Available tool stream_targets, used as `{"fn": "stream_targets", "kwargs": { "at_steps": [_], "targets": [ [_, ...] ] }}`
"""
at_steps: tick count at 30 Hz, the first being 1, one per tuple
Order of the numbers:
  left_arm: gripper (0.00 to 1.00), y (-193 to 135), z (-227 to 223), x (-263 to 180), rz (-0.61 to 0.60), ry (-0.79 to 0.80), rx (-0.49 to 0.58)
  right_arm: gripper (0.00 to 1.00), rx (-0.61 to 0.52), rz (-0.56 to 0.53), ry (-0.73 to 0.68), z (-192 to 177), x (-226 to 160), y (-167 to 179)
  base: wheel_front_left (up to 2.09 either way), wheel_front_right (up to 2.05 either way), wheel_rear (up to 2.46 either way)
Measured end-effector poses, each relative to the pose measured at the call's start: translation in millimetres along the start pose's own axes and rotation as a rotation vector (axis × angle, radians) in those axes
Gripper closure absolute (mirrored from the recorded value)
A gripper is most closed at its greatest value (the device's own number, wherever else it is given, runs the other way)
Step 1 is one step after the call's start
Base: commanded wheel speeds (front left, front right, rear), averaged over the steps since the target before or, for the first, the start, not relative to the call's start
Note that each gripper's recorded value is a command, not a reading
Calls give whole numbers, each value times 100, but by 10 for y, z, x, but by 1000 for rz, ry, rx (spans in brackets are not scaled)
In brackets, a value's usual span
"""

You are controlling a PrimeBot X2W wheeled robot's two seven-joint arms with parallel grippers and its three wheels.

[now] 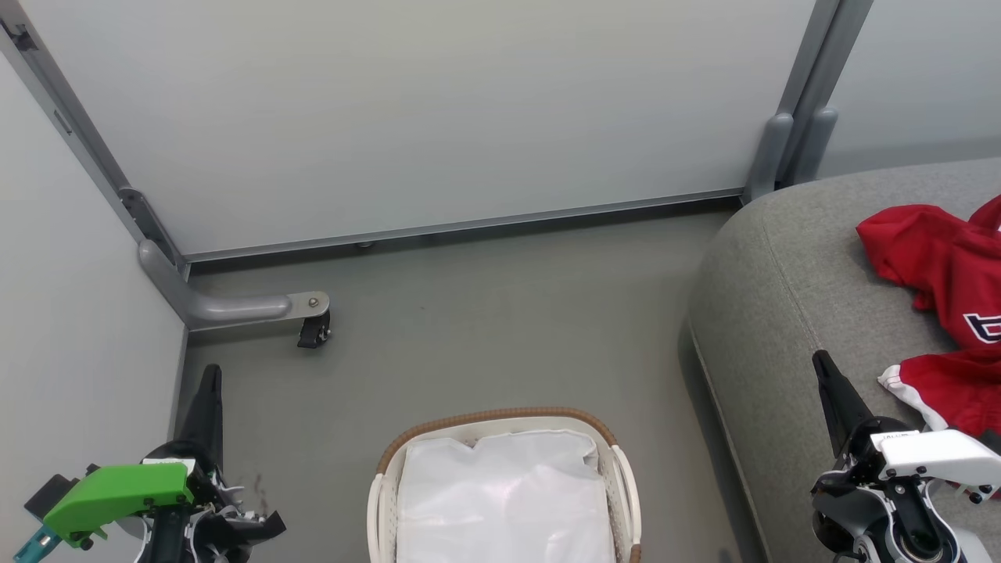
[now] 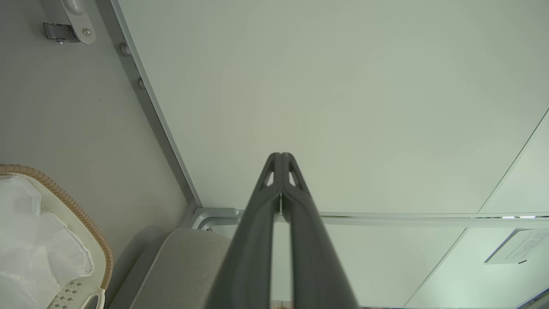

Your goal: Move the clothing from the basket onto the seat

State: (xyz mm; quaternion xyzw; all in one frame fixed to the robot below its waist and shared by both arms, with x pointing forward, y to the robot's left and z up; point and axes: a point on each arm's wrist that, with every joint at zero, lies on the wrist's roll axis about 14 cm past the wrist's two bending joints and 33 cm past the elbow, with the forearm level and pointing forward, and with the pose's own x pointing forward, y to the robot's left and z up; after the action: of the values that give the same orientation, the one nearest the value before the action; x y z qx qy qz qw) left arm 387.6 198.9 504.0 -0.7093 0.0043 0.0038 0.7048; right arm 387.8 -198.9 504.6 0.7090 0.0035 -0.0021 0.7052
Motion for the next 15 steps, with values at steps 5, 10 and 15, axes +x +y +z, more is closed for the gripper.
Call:
{"fn": "stream_targets", "kwargs": {
  "at_steps": [5, 10, 15],
  "targets": [
    [100, 0, 0, 0, 0, 0, 0, 100, 0, 0, 0, 0, 0, 0, 0, 0, 0],
    [100, 0, 0, 0, 0, 0, 0, 100, 0, 0, 0, 0, 0, 0, 0, 0, 0],
    [100, 0, 0, 0, 0, 0, 0, 100, 0, 0, 0, 0, 0, 0, 0, 0, 0]
  ]
}}
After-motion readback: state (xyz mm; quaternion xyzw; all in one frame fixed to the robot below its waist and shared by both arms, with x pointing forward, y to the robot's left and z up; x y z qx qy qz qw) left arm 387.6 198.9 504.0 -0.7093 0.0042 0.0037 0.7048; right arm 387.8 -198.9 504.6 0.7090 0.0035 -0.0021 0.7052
